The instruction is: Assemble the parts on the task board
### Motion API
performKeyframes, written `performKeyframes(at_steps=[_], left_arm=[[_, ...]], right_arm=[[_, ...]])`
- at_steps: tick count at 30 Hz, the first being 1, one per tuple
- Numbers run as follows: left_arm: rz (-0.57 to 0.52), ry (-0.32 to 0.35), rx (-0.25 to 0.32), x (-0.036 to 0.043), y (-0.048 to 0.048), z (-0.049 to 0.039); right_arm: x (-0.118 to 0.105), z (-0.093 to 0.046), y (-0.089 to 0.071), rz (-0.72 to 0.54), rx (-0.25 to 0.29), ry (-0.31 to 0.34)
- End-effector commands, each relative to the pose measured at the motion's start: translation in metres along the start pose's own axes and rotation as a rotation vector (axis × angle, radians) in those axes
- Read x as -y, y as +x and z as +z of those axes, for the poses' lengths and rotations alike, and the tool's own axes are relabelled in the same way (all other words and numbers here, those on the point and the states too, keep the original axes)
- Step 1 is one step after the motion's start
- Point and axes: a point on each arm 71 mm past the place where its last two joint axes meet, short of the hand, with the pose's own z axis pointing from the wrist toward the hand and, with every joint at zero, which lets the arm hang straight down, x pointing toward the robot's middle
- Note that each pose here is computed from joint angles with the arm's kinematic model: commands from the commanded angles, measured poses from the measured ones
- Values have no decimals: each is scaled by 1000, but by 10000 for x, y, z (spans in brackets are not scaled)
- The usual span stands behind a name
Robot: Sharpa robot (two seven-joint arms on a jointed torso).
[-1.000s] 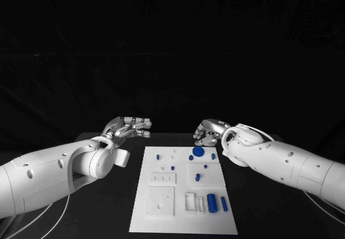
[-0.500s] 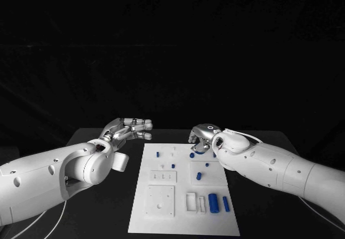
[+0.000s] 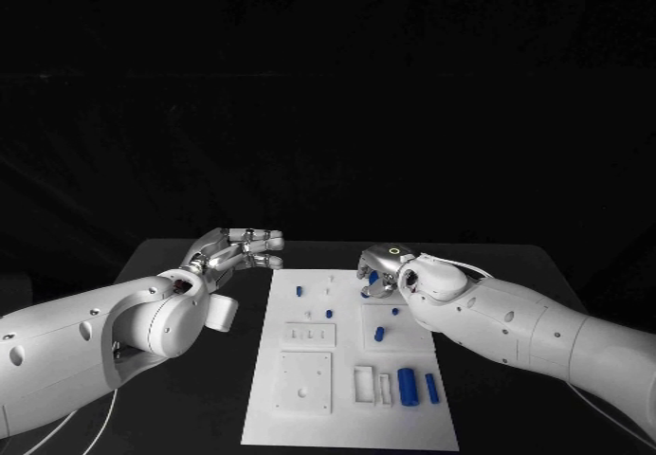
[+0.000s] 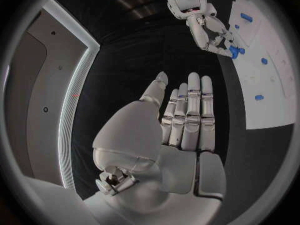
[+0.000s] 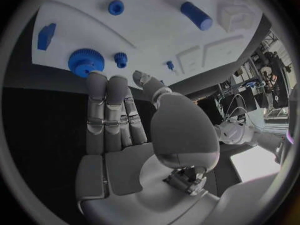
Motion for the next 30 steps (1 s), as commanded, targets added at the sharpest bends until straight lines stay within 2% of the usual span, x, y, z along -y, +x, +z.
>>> performKeyframes(at_steps=[1, 30], left_arm=[[-1, 11, -24, 21, 34, 8], [1, 8, -27, 20, 24, 7]], right_arm=[[-2, 2, 21, -34, -10, 4], [47, -15, 116, -55, -45, 27]])
